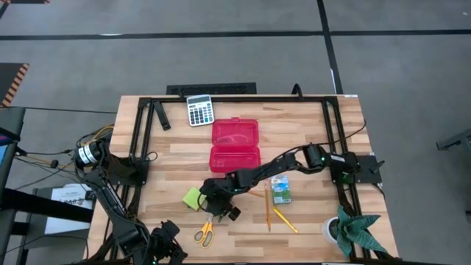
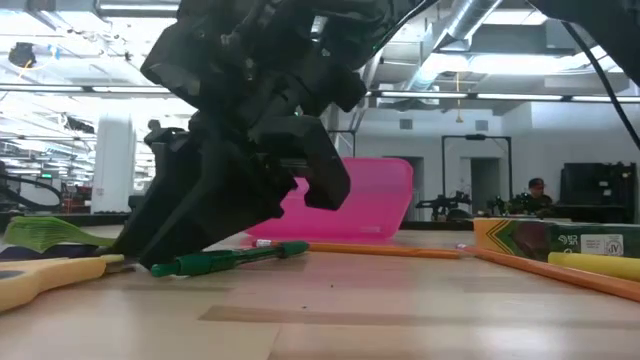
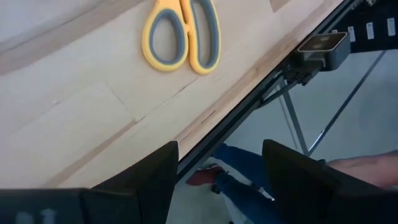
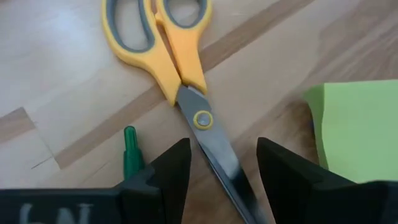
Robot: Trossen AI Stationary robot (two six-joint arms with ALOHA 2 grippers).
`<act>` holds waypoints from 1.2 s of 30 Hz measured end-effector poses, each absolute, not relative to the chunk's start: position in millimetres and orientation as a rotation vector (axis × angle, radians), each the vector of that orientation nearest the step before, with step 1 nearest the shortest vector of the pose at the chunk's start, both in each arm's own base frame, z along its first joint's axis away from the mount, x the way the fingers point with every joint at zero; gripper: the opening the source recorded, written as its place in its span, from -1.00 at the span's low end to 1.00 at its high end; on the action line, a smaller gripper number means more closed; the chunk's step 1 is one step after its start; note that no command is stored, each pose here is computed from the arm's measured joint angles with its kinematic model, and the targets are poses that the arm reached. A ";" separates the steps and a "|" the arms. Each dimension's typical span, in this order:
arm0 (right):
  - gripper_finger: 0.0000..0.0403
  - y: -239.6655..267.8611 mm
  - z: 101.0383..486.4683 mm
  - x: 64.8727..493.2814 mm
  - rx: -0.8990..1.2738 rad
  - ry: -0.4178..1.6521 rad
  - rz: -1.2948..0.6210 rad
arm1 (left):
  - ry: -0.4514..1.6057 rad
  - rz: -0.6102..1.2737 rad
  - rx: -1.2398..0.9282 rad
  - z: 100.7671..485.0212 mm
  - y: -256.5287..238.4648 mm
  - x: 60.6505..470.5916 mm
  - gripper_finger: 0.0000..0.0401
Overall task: Pack school essentials
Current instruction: Put the scissors into the supply box
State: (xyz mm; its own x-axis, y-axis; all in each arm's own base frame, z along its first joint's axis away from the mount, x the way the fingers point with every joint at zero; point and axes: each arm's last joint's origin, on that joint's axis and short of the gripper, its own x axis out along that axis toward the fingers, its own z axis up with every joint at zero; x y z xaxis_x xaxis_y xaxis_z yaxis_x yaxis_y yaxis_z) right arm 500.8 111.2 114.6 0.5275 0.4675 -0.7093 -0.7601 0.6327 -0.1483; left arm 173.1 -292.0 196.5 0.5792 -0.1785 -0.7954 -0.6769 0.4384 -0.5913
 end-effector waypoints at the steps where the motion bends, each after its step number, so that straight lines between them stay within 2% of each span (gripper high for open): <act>1: -0.04 111.3 113.9 499.7 -0.482 0.692 0.774 | 0.932 0.375 -1.103 196.6 -291.8 173.2 0.14; 5: -0.13 110.6 103.2 498.9 -0.467 0.736 0.774 | 0.923 0.378 -1.101 196.5 -291.5 173.2 0.14; 13: -0.67 113.2 91.0 495.4 -0.512 0.840 0.673 | 0.915 0.380 -1.098 196.6 -291.2 173.3 0.14; 18: -0.85 118.8 93.2 493.2 -0.557 0.861 0.622 | 0.915 0.377 -1.094 196.6 -291.3 173.4 0.14; 27: -0.87 128.5 109.4 488.9 -0.445 0.882 0.532 | 0.916 0.375 -1.088 196.5 -291.2 173.2 0.14; 36: -0.89 105.0 157.9 482.8 -0.229 0.911 0.389 | 0.918 0.373 -1.069 196.2 -290.7 172.8 0.14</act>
State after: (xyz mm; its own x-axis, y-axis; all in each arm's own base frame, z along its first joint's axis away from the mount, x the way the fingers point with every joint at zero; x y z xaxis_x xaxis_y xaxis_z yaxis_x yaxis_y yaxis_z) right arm 482.8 105.0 157.9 0.5507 0.2297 -0.8025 -0.4205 0.9068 -0.0290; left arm 172.8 -290.7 196.2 0.5899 -0.1549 -0.7924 -0.6642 0.4650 -0.5854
